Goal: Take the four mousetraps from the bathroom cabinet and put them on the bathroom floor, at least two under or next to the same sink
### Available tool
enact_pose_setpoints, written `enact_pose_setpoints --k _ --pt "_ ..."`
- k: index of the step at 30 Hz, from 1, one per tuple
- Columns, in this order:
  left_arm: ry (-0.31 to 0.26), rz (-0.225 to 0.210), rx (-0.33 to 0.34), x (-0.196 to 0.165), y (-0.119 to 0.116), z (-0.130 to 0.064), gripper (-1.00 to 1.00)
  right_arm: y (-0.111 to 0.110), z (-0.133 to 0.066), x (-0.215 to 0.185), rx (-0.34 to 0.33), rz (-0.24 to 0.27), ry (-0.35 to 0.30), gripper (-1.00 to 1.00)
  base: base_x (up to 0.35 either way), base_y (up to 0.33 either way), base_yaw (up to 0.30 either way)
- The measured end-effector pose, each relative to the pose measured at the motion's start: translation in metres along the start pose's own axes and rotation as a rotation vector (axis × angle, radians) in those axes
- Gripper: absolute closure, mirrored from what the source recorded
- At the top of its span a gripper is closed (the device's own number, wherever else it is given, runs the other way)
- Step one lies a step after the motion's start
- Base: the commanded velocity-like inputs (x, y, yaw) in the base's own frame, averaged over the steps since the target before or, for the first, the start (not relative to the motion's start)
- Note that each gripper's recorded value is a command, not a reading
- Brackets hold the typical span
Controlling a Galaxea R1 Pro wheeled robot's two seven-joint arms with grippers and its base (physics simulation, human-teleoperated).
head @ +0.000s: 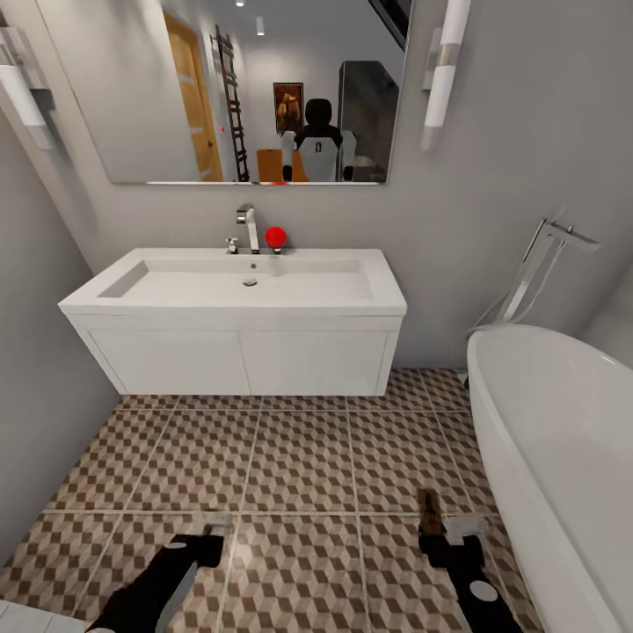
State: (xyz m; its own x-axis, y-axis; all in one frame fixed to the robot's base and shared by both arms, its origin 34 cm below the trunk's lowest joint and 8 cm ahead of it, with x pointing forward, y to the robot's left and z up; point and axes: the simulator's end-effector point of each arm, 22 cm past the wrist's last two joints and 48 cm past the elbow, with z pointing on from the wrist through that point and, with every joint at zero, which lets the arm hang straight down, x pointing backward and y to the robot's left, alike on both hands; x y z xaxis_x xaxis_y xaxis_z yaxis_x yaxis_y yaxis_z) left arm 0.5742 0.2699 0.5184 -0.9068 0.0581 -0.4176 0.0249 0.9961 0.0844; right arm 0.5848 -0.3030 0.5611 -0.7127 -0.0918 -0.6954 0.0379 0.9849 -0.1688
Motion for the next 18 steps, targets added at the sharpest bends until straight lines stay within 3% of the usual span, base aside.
enact_pose_setpoints --k 5,8,12,14,18 --pt "-0.015 0.004 -0.006 -0.079 0.005 -0.010 1.00 0.018 0.018 -0.077 -0.013 0.033 -0.040 1.00 0.000 0.000 0.000" --pt "-0.012 0.003 -0.025 -0.100 0.013 -0.010 1.00 0.025 0.025 -0.114 -0.020 0.044 -0.061 1.00 0.000 0.000 0.000" --pt "0.051 0.005 -0.071 -0.076 0.025 -0.002 1.00 0.028 0.027 -0.129 -0.025 0.049 -0.071 1.00 0.000 0.000 0.000" --pt "0.109 0.007 -0.096 -0.038 0.034 0.008 1.00 0.029 0.028 -0.132 -0.027 0.050 -0.073 1.00 0.000 0.000 0.000" --pt "0.089 -0.001 -0.118 -0.005 0.042 0.018 1.00 0.030 0.027 -0.134 -0.030 0.051 -0.075 1.00 0.000 0.000 0.000"
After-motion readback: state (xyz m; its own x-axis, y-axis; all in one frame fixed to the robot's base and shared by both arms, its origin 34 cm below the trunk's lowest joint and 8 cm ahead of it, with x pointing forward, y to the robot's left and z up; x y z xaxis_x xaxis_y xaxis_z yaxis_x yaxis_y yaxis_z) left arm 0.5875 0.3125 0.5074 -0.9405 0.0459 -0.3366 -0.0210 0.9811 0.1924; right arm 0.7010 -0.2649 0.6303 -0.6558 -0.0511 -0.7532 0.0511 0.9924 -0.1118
